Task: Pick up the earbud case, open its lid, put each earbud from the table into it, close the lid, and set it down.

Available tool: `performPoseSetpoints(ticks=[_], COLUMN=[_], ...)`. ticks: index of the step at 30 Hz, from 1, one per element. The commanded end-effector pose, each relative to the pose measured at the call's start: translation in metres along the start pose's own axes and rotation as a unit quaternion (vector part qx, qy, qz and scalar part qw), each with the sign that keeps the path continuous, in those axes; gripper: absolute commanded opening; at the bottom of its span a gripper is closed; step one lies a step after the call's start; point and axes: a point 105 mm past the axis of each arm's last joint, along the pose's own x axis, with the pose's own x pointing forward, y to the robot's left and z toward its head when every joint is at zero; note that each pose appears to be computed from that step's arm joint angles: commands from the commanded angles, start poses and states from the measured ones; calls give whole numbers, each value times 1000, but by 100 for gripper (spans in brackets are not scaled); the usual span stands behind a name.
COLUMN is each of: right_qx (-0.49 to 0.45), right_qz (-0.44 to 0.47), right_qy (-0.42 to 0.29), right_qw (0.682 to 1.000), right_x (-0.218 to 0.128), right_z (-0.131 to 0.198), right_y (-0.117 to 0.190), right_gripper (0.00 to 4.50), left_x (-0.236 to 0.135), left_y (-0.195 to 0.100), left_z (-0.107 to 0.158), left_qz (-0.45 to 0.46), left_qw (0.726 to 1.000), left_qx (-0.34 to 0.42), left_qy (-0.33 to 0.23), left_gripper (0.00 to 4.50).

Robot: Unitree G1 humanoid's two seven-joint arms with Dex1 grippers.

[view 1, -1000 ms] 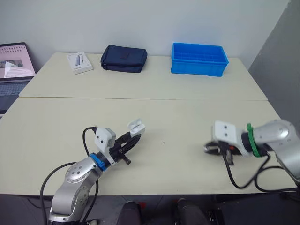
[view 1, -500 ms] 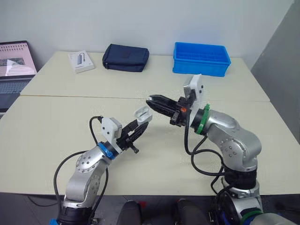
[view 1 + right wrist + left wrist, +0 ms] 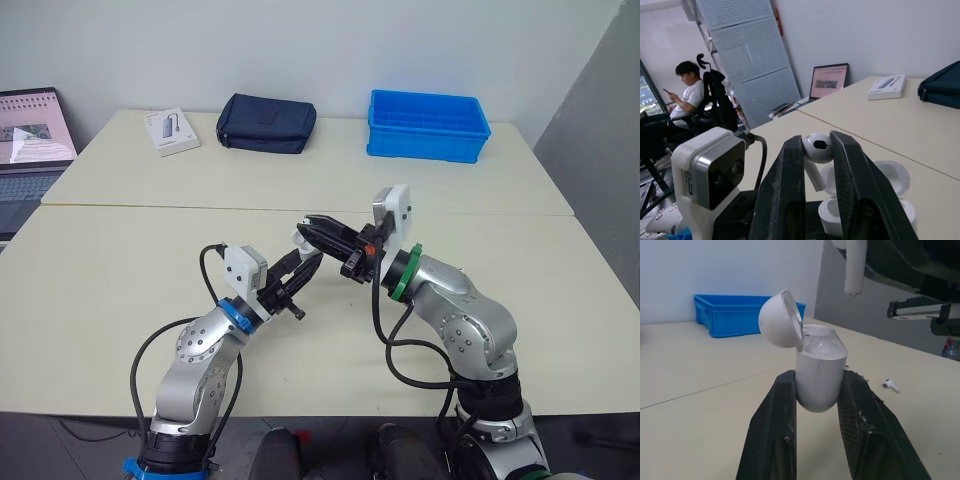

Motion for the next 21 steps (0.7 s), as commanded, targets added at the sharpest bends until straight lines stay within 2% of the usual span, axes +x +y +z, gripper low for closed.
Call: performPoseSetpoints(ticks=[1,13,21], right_qx=[-17,-33,-38], right_qz=[0,-24,-18], right_qy=[-19,-9,-1], right_qw=[1000,999,999], right_x=[1,2,4], right_z=[5,-9,-18], right_y=[3,-8,-3], right_gripper=[40,40,40], left_x=[4,8,9], left_y=[-4,-6,-8], left_z=[12,18,20], left_qz=[-4,-7,-7], left_qw=[1000,999,999], left_qx=[14,12,10], left_qy=[-25,-34,-37], left_gripper=[76,76,76])
